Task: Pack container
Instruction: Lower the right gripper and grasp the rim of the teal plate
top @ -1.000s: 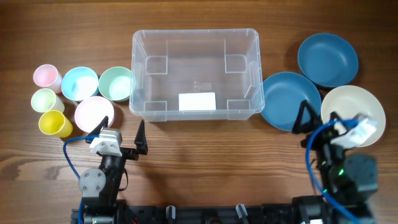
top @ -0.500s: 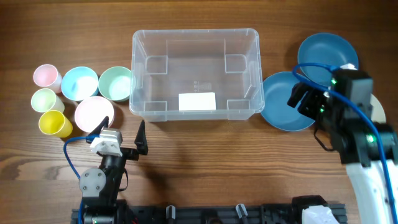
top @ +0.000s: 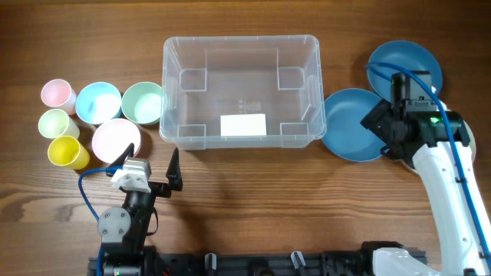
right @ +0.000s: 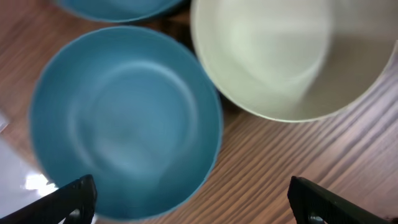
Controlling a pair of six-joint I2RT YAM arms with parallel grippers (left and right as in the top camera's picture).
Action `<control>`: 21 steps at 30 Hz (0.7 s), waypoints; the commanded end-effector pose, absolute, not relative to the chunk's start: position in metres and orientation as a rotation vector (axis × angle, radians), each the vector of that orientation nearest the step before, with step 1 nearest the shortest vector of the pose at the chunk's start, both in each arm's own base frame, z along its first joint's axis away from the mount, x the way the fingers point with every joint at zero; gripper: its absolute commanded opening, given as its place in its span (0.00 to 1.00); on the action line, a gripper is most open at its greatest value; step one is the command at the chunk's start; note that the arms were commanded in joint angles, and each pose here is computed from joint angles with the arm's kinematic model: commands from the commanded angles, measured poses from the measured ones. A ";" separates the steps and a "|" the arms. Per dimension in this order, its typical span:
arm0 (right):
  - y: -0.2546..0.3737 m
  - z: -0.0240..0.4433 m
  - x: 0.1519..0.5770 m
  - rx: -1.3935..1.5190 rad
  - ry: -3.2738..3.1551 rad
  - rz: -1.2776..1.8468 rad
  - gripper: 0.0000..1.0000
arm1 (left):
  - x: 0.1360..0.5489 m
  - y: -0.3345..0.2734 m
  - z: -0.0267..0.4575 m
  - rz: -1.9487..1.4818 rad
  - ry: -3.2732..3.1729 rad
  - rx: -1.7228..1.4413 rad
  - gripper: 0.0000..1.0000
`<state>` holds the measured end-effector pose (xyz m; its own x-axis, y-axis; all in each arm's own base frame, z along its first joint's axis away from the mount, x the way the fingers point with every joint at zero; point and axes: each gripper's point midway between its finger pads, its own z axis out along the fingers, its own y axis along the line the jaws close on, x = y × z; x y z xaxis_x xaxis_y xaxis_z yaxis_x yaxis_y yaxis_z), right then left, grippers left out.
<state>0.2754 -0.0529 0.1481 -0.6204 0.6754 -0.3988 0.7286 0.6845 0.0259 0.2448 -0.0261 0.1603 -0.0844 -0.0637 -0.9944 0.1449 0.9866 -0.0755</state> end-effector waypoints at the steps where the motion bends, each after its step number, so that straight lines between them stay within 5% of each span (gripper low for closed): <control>1: -0.072 0.126 0.265 1.290 2.474 -0.198 1.00 | 0.245 -0.027 0.157 -0.169 1.647 0.082 1.00; 9: -0.073 0.067 0.249 1.392 2.512 -0.045 0.98 | 0.245 -0.027 0.157 -0.169 1.647 0.082 1.00; 21: -0.064 0.052 0.257 1.377 2.488 0.056 0.96 | 0.245 -0.027 0.157 -0.169 1.647 0.082 1.00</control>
